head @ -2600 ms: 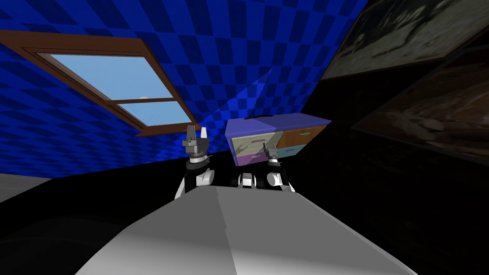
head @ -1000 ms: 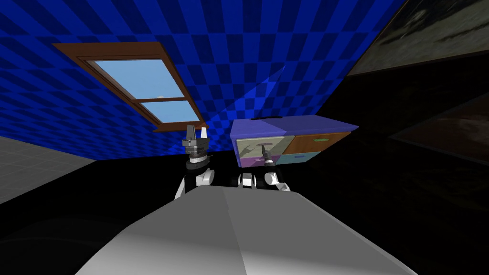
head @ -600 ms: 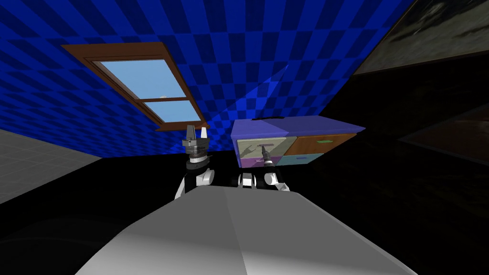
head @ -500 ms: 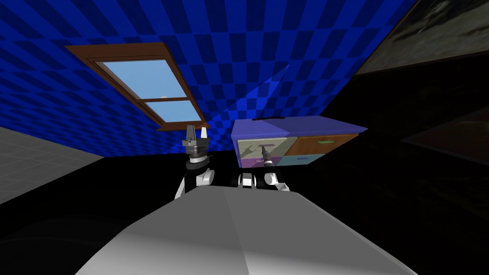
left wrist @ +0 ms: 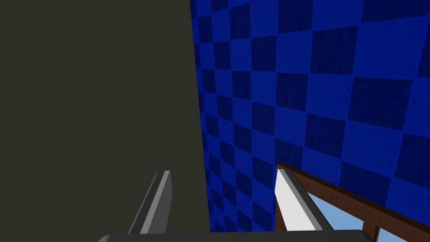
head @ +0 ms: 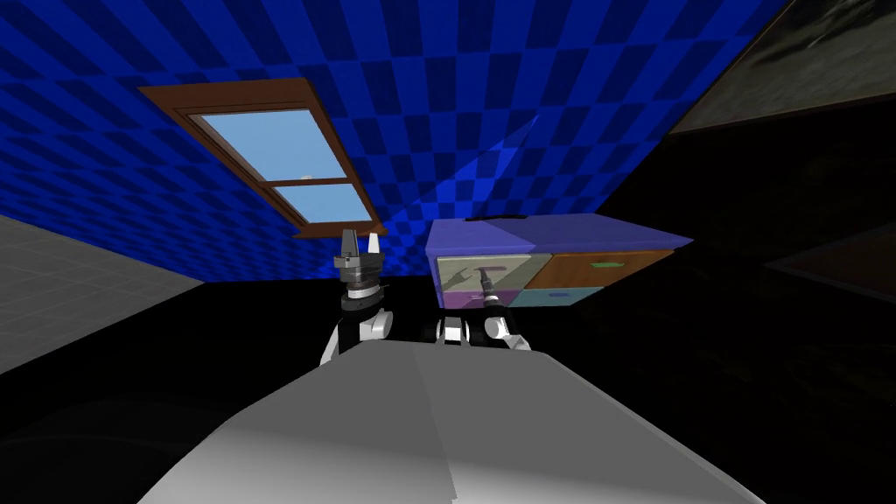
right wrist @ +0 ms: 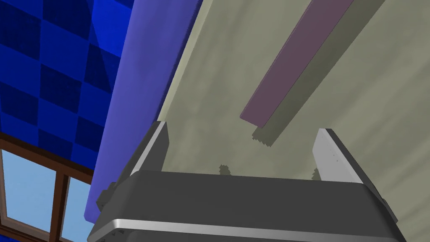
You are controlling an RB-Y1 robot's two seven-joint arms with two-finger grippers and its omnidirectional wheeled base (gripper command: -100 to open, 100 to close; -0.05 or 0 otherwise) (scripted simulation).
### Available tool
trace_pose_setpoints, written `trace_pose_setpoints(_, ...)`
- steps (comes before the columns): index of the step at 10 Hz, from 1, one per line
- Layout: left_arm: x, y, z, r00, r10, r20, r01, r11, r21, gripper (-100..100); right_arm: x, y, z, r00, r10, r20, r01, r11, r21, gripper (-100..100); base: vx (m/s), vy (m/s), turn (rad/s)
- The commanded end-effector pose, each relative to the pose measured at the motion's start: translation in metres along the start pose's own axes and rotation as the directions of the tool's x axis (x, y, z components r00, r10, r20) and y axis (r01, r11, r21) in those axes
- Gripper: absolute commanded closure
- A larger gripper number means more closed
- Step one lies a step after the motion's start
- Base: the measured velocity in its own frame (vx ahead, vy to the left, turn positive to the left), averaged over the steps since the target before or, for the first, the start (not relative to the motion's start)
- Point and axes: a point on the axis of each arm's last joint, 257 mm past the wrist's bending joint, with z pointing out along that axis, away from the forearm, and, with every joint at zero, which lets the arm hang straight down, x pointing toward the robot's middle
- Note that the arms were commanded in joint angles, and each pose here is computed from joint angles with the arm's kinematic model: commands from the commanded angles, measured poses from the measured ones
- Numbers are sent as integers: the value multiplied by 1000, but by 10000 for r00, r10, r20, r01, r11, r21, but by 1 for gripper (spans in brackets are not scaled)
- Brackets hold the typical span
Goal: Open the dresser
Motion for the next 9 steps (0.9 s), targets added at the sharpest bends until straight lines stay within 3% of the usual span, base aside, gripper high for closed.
trace_pose_setpoints(1,0,0,0,10000,0,0,0,10000,0,0,-4,15,0,9966,812,124,-808,9963,-307,-100,32,7,85)
trace_pose_setpoints(7,0,0,0,10000,0,0,0,10000,0,0,-4,29,-1,9868,1610,180,-1596,9853,-615,-100,20,-1,37)
trace_pose_setpoints(8,0,0,0,10000,0,0,0,10000,0,0,5,32,12,9869,1583,-315,-1600,9852,-607,-100,-37,-76,319)
trace_pose_setpoints(9,0,0,0,10000,-1,-1,1,10000,2,0,5,32,12,9870,1577,-315,-1594,9853,-618,-100,-48,-110,174)
